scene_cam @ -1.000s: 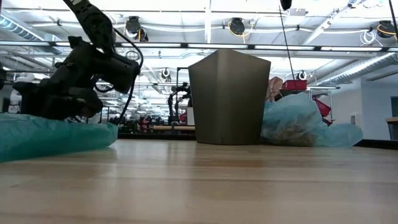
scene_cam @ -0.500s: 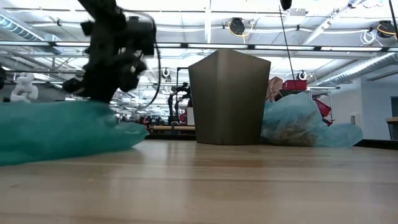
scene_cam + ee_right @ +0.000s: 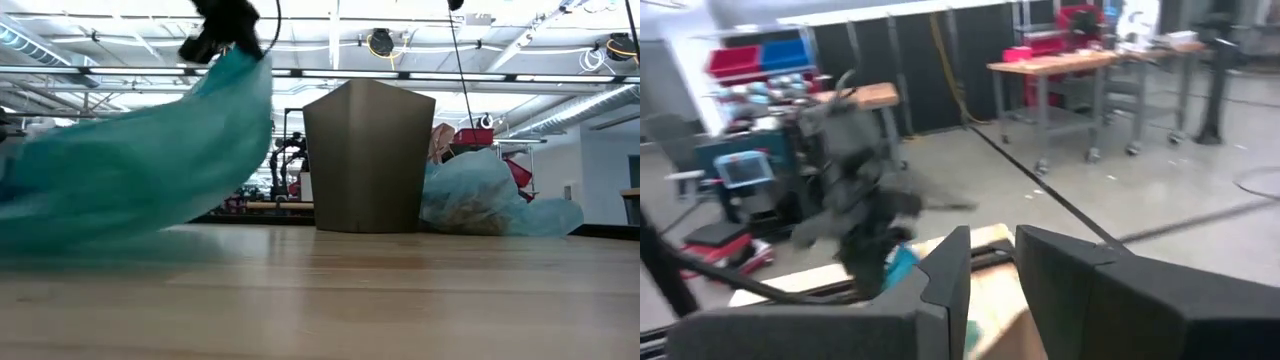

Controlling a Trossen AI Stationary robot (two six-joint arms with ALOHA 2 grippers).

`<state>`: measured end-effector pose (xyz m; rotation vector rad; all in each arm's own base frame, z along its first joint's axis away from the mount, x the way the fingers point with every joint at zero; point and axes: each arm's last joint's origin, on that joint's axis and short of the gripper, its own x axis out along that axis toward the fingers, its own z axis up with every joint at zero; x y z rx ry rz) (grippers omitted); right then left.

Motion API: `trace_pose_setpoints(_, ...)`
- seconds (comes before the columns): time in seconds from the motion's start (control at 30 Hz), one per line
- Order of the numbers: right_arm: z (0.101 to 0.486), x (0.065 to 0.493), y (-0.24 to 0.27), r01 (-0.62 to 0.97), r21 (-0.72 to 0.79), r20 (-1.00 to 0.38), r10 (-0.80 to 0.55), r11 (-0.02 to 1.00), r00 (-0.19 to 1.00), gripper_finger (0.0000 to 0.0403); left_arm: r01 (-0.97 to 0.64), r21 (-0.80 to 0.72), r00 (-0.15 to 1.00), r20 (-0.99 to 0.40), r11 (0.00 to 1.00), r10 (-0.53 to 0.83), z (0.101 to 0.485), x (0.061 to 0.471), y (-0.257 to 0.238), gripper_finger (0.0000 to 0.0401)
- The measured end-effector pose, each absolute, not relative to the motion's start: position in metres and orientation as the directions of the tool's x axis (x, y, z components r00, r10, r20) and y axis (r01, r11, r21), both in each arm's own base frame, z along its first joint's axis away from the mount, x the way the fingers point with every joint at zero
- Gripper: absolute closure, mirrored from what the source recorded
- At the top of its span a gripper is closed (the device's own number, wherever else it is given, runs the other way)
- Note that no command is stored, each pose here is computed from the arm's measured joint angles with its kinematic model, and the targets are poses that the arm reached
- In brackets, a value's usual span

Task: Place trash/remove bag and relplace
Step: Insert the dark blue trash bag into the trash bin

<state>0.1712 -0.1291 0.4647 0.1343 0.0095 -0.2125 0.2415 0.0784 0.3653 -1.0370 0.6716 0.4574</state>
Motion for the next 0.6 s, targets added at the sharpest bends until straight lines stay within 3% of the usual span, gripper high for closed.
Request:
trace_pose_setpoints(0.27,0.477,0.195,-0.106,0.041,0.107,0.115,-0.054,0.993,0.992,0.0325,-0.434,-0.656,0.896,-0.383,0.618,0.223,0.460,0.223,0.101,0.0401)
trace_pose_setpoints(0.43,0.484,0.221,-0.097,-0.049,0.102,0.246,0.022,0.994,0.969,0.0325,-0.357,-0.592,0.932,-0.170,0.723,0.321,0.505,0.205,0.112,0.0401)
trace_pose_setpoints(0.6,0.496,0.255,-0.096,-0.061,0.113,0.268,0.029,0.992,0.963,0.0325,-0.280,-0.540,0.939,0.016,0.794,0.343,0.536,0.189,0.118,0.0401)
